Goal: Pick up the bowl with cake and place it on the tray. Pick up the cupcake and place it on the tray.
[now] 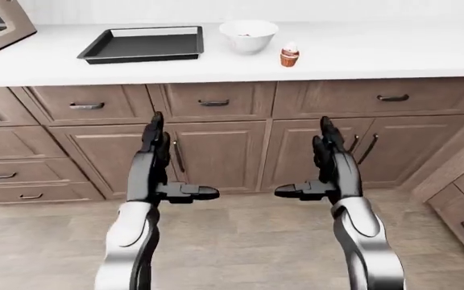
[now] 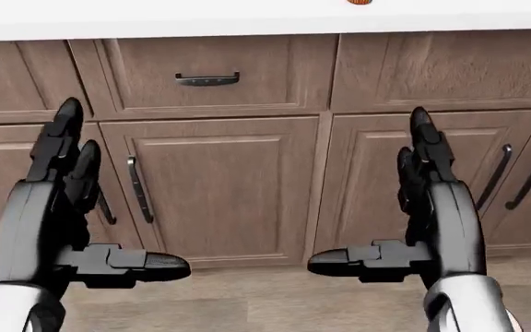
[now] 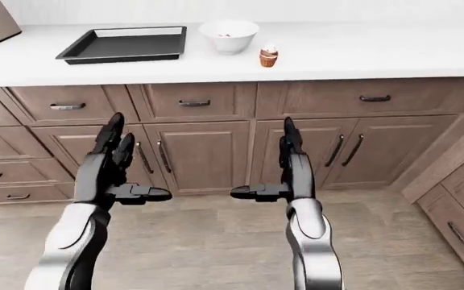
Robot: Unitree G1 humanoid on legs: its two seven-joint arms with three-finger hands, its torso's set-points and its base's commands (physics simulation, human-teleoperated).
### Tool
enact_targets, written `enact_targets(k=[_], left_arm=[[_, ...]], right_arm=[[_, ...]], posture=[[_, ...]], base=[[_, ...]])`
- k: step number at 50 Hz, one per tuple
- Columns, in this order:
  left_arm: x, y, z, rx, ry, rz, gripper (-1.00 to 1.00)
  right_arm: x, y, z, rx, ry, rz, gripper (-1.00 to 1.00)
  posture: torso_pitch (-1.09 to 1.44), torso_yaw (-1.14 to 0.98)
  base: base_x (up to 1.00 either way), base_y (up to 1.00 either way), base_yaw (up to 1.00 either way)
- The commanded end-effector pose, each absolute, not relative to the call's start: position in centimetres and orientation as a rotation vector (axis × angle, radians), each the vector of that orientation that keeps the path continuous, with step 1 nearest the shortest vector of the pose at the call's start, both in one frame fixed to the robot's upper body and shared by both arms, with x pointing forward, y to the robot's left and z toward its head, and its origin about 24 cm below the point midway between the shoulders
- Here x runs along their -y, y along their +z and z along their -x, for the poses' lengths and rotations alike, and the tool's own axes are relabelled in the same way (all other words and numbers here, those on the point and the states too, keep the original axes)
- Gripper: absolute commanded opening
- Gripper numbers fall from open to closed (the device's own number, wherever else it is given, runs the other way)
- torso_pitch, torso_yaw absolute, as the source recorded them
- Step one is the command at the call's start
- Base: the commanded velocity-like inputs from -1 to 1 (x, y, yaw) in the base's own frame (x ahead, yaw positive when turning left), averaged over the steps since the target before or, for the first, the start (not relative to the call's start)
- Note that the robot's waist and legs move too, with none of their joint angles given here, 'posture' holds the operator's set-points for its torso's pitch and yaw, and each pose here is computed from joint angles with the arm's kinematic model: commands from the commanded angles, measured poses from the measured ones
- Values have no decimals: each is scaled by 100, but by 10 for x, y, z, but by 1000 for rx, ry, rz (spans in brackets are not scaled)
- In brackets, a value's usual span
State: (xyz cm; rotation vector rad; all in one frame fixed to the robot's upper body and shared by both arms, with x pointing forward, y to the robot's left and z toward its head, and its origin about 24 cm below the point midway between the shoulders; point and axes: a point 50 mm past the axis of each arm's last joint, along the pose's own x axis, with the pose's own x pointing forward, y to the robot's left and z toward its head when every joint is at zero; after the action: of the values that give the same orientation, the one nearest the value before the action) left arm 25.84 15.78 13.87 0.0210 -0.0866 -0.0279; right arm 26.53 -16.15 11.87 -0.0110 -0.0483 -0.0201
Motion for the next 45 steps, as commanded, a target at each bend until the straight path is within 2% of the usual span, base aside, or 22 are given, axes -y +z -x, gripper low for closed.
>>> enact_targets(k=[1,11,45], left_arm=[[-159,152,-259,105,-26,-21,100],[-164,184,-259,153,-18,1,100],[-168,180,-256,160,-19,17,100]], right_arm=[[162,134,-266,84,-24,12,100],[161,169,-260,143,-21,2,100],[155,178,-254,179,51,-43,100]], posture=[[0,0],[0,0],[0,0]], base=[[0,0,0],[10,-2,0],[35,-8,0]])
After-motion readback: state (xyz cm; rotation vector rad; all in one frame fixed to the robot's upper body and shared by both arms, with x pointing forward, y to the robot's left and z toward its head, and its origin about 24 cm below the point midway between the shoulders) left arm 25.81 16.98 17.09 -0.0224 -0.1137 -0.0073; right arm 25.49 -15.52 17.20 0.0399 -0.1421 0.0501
